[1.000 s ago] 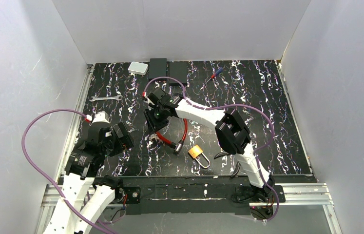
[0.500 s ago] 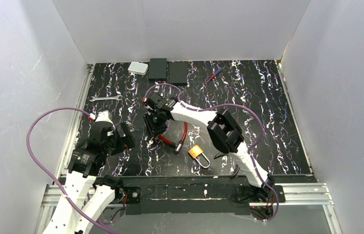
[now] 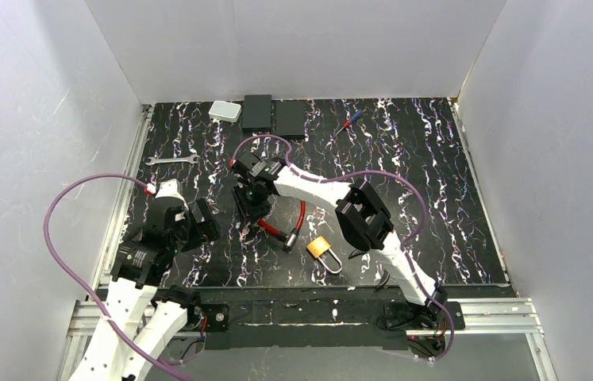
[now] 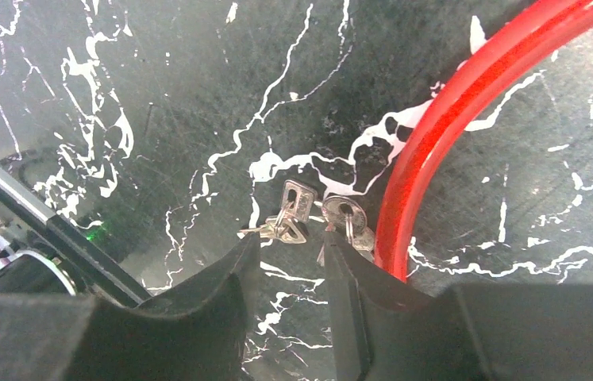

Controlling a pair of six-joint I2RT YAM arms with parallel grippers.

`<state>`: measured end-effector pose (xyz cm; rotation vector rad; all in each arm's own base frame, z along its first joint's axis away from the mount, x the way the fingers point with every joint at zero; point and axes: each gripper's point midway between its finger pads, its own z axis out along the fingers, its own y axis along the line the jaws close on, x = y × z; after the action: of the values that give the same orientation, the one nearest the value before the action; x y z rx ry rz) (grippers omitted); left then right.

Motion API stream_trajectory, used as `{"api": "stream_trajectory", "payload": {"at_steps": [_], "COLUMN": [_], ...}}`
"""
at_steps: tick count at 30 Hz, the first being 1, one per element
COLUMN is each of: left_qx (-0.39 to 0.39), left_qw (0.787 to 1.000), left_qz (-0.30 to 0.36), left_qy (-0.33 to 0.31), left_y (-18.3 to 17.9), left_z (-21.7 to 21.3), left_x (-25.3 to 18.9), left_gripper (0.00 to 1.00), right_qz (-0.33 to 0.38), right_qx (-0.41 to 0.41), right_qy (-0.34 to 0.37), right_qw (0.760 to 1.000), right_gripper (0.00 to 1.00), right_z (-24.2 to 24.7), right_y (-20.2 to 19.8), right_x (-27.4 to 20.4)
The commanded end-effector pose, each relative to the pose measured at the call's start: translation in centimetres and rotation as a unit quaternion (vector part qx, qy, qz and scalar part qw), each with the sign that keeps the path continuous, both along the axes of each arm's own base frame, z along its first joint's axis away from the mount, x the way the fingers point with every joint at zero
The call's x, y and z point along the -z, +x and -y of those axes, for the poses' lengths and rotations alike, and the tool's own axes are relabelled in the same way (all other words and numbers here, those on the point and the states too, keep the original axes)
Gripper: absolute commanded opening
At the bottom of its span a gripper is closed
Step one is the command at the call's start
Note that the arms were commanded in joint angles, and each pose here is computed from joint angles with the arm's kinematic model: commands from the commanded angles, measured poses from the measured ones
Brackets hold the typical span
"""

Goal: Unlock with the key

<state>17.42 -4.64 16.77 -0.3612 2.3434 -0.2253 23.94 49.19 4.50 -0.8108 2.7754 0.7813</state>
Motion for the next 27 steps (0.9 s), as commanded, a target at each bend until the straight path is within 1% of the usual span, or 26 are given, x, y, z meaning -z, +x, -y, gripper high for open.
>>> {"api": "stream_trajectory", "payload": {"at_steps": [1,6,10,17,23,25,27], "left_qx": [-0.004,-0.002,-0.003,-0.011,-0.01,-0.011,-0.012], "left_qw": [1.0,1.0,1.0,1.0,1.0,1.0,1.0], "left_qz": [0.0,-0.002,-0.001,0.005,0.001,0.001,0.001], "left_qy": [0.013,0.012,0.015,0.017,0.017,0.018,0.017], "left_y": [0.2,0.2,0.2,0.2,0.2,0.2,0.2], "left_z": [-0.4,-0.4,-0.4,-0.7,-0.7,-0.7,-0.7], "left_x": [0.3,0.4,0.4,0.3,0.4,0.4,0.4], "left_gripper": [0.98,0.98,0.98,0.98,0.97,0.97,0.97], "right_qz": [0.03,0.048,0.035,0.029,0.013,0.021,0.039], "right_qx": [0.002,0.001,-0.004,-0.011,-0.015,-0.012,-0.006], "right_qy": [-0.003,-0.026,-0.042,-0.054,-0.031,-0.026,-0.038], "right_qw": [1.0,0.999,0.999,0.998,0.999,0.999,0.998], "right_gripper": [0.44,0.43,0.4,0.4,0.43,0.43,0.43], "right_z": [0.0,0.9,1.5,1.5,0.4,0.0,0.0], "right_y": [0.6,1.0,0.5,-0.1,-0.5,-0.4,0.1], "right_x": [-2.0,-1.9,-0.9,-0.2,-0.2,-0.6,-0.6]}}
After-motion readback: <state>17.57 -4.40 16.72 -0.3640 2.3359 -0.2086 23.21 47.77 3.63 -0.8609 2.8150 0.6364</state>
